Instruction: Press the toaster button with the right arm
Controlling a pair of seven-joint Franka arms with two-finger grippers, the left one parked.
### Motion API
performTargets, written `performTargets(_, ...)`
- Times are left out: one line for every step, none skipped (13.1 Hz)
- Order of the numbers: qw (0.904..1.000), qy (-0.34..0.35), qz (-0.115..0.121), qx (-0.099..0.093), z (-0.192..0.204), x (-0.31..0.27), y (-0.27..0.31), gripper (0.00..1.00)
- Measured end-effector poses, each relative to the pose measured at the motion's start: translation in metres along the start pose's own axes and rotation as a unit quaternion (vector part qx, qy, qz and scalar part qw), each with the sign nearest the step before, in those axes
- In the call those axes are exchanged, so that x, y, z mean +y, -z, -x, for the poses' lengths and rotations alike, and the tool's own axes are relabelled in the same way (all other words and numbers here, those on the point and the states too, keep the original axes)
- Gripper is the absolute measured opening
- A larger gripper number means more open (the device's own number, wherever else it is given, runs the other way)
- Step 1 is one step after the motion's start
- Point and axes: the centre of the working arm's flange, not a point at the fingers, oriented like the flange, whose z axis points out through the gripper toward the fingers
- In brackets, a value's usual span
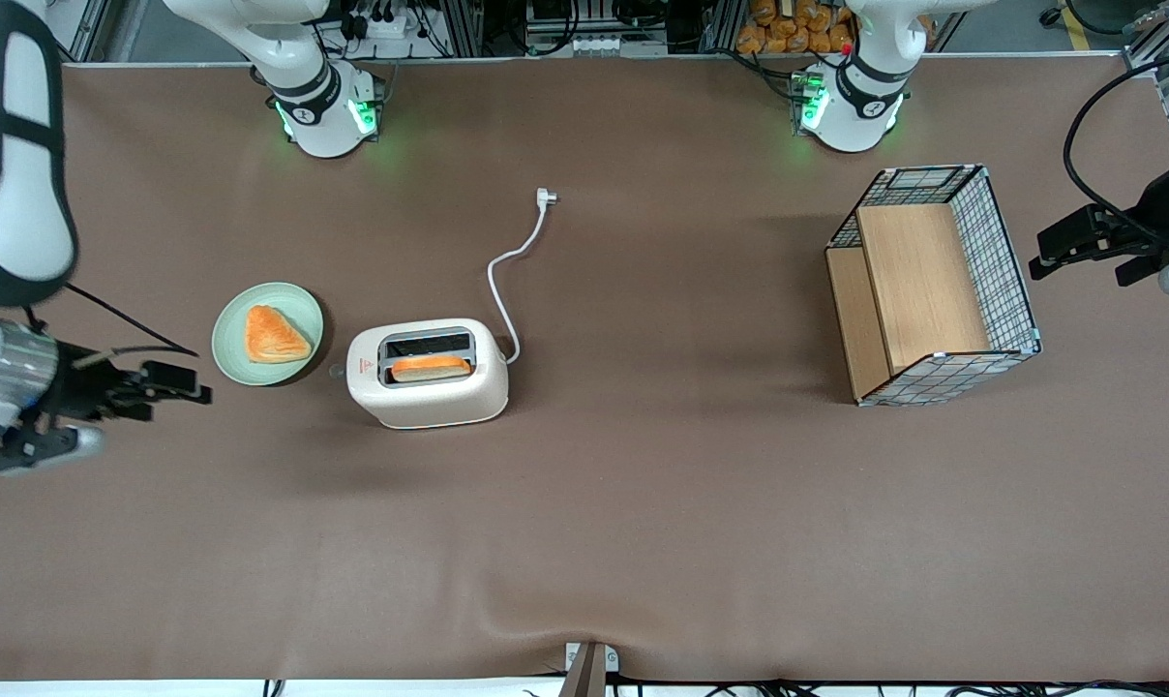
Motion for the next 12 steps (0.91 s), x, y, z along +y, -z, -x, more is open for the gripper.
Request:
performTargets(0.9996,-0.024,0.01,-0.005,0.011,-0.006,0.018,1.0)
performTargets(0.9987,-0.049,0.014,-0.008,0.022,-0.013,0.036,1.0)
performTargets(0.9972,-0.072,0.02,-0.007,0.033,-0.019,0.055,1.0)
performTargets(0.9956,-0.089,0.029,-0.005,0.045,-0.023,0.073,1.0)
performTargets(0.9942,-0.1,0.04,-0.005,0.058,-0.027,0.092,1.0)
performTargets(0.9933,-0.105,0.048,-0.004,0.072,-0.03,0.107,1.0)
performTargets(0.9927,-0.107,0.057,0.0,0.084,-0.032,0.121,1.0)
performTargets(0.9919,-0.108,0.067,0.002,0.094,-0.033,0.13,1.0)
performTargets(0.9909,-0.109,0.079,0.0,0.103,-0.033,0.136,1.0)
performTargets(0.99,-0.107,0.092,0.0,0.108,-0.034,0.14,1.0)
performTargets(0.9894,-0.105,0.101,-0.001,0.109,-0.036,0.139,1.0)
performTargets(0.9892,-0.103,0.104,-0.003,0.109,-0.039,0.138,1.0)
